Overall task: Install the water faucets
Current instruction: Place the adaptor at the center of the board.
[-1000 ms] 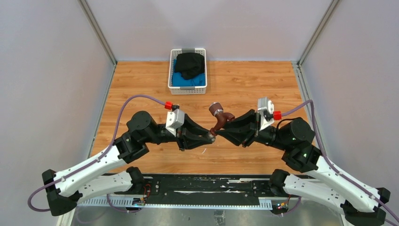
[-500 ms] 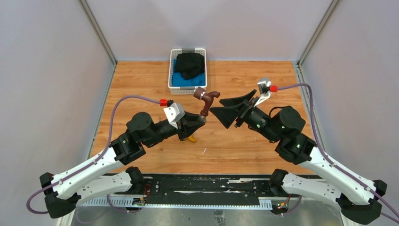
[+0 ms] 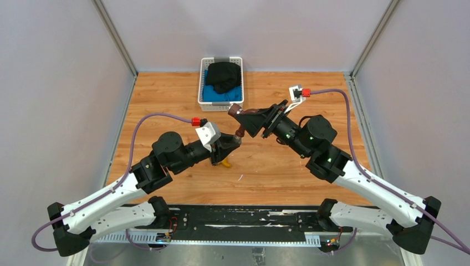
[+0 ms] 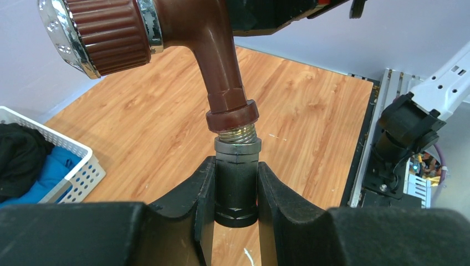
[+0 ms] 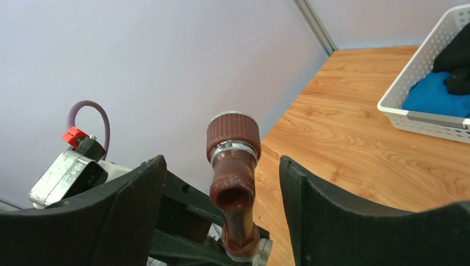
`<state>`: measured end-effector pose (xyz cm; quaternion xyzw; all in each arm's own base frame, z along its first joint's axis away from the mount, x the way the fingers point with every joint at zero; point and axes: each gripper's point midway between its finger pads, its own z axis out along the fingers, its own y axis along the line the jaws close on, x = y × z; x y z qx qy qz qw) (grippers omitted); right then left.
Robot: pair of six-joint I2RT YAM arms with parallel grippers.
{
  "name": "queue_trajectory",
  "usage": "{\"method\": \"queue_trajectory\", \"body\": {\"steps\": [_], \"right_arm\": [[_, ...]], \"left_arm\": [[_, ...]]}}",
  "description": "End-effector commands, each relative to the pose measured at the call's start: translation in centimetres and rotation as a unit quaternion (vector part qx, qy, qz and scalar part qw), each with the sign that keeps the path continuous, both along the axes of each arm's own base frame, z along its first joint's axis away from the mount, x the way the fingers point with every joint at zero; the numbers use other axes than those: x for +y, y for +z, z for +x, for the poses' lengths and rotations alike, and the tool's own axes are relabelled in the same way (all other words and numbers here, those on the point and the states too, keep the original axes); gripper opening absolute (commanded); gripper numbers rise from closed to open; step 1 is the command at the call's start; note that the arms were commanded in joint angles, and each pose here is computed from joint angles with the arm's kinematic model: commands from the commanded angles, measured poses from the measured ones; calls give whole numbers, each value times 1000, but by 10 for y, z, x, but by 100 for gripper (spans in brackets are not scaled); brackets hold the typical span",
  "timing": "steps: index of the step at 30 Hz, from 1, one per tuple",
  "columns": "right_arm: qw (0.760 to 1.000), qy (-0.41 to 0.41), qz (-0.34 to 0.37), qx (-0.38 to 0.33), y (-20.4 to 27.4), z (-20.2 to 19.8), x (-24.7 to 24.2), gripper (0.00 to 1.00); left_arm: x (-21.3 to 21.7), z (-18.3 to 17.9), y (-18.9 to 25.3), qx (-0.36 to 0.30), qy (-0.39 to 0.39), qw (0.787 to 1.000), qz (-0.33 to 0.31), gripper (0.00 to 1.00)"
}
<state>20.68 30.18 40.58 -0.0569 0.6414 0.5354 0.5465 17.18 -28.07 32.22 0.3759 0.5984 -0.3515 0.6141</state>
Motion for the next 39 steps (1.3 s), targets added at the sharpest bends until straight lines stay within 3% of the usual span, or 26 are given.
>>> {"method": "queue_trajectory", "body": {"steps": [1,5,8,11,14,19,25,33,35,37,39], "right_arm": [[999,4,47,-11,16,8,8,70],[999,8,52,-10,16,13,18,47],[999,11,50,-1,14,15,22,42],[998,28,50,1,13,10,26,28],[998,42,53,-11,15,5,27,0],[976,114,124,-136,39,-26,22,0],[909,214,167,-317,55,-90,0,0],[841,309,166,-413,77,-155,-28,0],[837,317,155,-419,78,-162,-32,0],[848,295,129,-420,77,-154,-30,0],[897,231,67,-371,66,-121,-22,0]], "left_arm": [[-1,0,14,-15,-1,1000,-16,0],[-3,-1,13,-9,-6,1000,-17,0],[-2,-2,14,-9,-6,1000,-17,0],[-1,-1,15,-12,-2,1000,-15,0],[0,-2,19,-16,-4,1000,-16,0],[-13,-34,24,13,-97,995,-33,0],[-21,-78,35,86,-215,969,-90,0],[-13,-91,55,127,-271,935,-191,0],[-14,-88,54,148,-284,924,-210,0],[-17,-82,48,153,-277,925,-210,0],[-21,-67,40,157,-239,939,-191,0]]}}
